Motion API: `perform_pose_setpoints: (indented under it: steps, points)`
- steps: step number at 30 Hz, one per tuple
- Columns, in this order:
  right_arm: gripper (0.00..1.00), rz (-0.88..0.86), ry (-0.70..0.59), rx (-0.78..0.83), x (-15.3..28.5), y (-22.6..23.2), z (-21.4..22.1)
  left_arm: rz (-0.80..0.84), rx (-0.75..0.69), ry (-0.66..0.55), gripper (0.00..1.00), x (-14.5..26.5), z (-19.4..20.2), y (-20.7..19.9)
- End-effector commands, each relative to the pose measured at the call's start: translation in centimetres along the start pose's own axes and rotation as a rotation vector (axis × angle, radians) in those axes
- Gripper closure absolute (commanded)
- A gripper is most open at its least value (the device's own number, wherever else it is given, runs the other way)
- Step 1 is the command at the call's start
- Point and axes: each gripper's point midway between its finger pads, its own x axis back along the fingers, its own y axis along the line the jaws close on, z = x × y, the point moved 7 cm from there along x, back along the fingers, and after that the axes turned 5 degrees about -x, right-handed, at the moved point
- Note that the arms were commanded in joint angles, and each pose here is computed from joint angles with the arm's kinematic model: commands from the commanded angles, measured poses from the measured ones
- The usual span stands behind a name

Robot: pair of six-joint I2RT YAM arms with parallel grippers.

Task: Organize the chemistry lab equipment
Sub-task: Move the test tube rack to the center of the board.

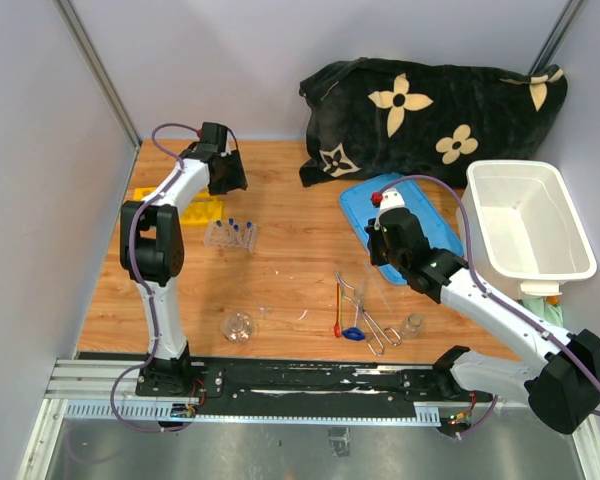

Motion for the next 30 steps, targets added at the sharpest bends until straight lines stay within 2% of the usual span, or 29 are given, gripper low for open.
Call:
perform_pose_setpoints:
  steps: [1,9,14,17,21,24,27,30]
  points:
    - [0.93,0.029,0.001,-0.007,-0.1,-0.7,0.4,-0.079,-0.016,-0.001,0.39,0.3,0.0,2.1]
    - [0.93,0.024,0.005,-0.012,-0.2,-0.7,0.5,-0.167,-0.029,-0.012,0.39,1.0,0.1,4.1]
    - [0.93,0.018,0.010,-0.012,-0.2,-0.6,0.7,-0.128,-0.016,-0.042,0.39,2.3,-0.4,3.6]
    - [0.93,0.015,0.011,-0.014,-0.2,-0.6,0.7,-0.019,0.013,-0.074,0.39,3.8,-1.2,2.2]
    - [0.93,0.009,0.010,-0.015,-0.2,-0.6,0.7,0.194,0.048,-0.143,0.40,7.2,-2.4,-1.3]
    - [0.93,0.005,0.012,-0.018,-0.2,-0.5,0.7,0.324,-0.026,-0.152,0.40,9.0,-1.2,-6.7]
    - [0.93,-0.009,0.016,-0.029,-0.1,-0.3,0.6,0.349,-0.132,-0.130,0.35,9.6,0.9,-11.4]
    - [0.93,-0.007,0.019,-0.035,0.3,-0.4,0.8,0.366,-0.185,-0.086,0.26,9.1,3.2,-13.9]
